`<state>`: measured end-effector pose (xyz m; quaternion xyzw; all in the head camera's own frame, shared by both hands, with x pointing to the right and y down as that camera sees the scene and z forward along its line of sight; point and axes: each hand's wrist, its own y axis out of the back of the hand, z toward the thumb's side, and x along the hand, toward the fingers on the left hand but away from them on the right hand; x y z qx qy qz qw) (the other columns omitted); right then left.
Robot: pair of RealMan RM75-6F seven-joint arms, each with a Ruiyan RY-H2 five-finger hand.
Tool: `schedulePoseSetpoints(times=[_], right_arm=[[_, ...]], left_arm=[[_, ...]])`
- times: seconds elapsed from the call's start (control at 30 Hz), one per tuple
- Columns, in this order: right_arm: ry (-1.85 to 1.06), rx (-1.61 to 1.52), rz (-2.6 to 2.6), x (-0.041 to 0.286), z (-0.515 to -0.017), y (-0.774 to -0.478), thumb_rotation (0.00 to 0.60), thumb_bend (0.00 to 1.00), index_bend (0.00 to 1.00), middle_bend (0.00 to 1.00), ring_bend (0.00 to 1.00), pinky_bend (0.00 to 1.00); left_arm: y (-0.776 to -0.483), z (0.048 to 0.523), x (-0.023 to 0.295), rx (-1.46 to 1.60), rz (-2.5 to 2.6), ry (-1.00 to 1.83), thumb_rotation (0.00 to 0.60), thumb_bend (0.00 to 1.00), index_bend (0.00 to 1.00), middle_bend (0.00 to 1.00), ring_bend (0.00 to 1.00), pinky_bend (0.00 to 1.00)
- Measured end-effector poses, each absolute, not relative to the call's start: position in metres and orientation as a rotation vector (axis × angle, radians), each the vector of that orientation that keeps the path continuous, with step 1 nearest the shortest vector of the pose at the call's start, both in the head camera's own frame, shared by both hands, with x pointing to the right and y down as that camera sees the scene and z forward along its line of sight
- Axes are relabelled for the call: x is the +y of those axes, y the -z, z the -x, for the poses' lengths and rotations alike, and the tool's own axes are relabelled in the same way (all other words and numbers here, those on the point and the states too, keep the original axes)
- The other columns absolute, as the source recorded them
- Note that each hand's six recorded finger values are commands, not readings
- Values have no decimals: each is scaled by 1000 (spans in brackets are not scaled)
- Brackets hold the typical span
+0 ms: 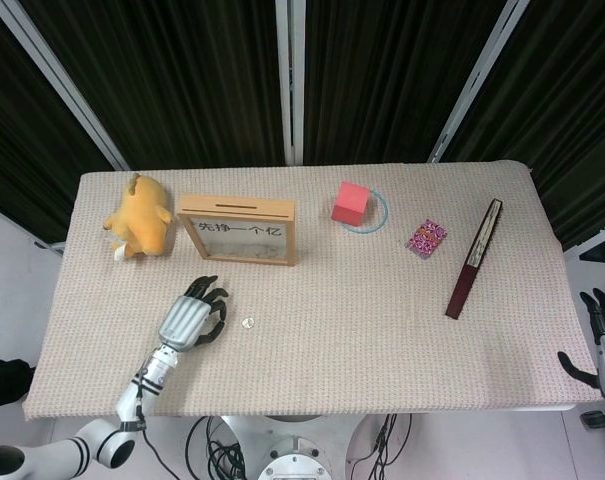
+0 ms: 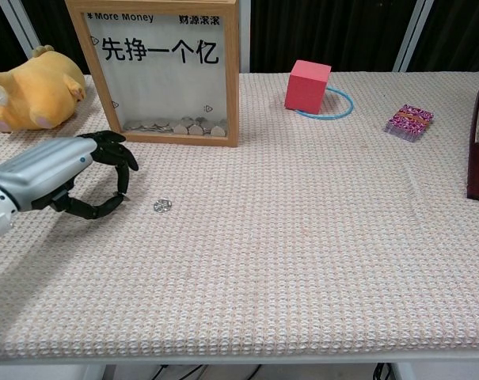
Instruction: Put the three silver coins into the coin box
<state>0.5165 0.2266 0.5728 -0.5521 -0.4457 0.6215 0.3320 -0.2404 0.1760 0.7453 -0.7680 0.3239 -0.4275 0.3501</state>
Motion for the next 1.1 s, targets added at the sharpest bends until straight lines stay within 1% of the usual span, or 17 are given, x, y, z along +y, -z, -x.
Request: schedulePoseSetpoints(times=[0.1,0.2,0.3,0.4,0.53,0.63,0.73,0.8,0.9,1.1], right_arm=[[-1619,-1164,1440,226,-516,-571,600,176,0,0,0,0],[-1613,-1164,1437,224,-516,-569,600,176,0,0,0,0],[-1611,-1163,1440,223,-515,-570,600,176,0,0,0,0],[-1607,-1158,1448,222,-513,-571,600,176,0,0,0,0],[-1599,-1156,1453,221,-511,-572,600,176,0,0,0,0],[-1590,-1154,1456,221,-508,-571,600,176,0,0,0,0],[-1584,-1153,1453,220,-507,-570,600,176,0,0,0,0],[-1582,-1159,1452,220,-507,-569,600,176,0,0,0,0],[-1578,-1166,1455,221,-506,-568,600,176,0,0,0,0],[-1580,-1172,1460,223,-508,-569,600,176,0,0,0,0]], left_arm=[[-735,239,174,873,2007,1077,600,416,598,276,72,118],[-717,241,171,908,2004,1037,600,417,598,277,72,118],[-692,246,165,955,1995,995,600,417,600,280,72,118],[-657,255,154,1024,1957,936,600,416,609,285,73,117],[-596,271,127,1149,1833,822,600,417,620,296,79,117],[-562,276,104,1184,1743,765,600,416,621,296,78,118],[-541,269,81,1158,1690,721,600,416,623,296,79,120],[-537,261,71,1150,1699,713,600,416,624,296,79,121],[-538,250,54,1156,1755,733,600,417,624,295,79,123],[-556,221,11,1178,1893,809,600,416,624,295,79,121]])
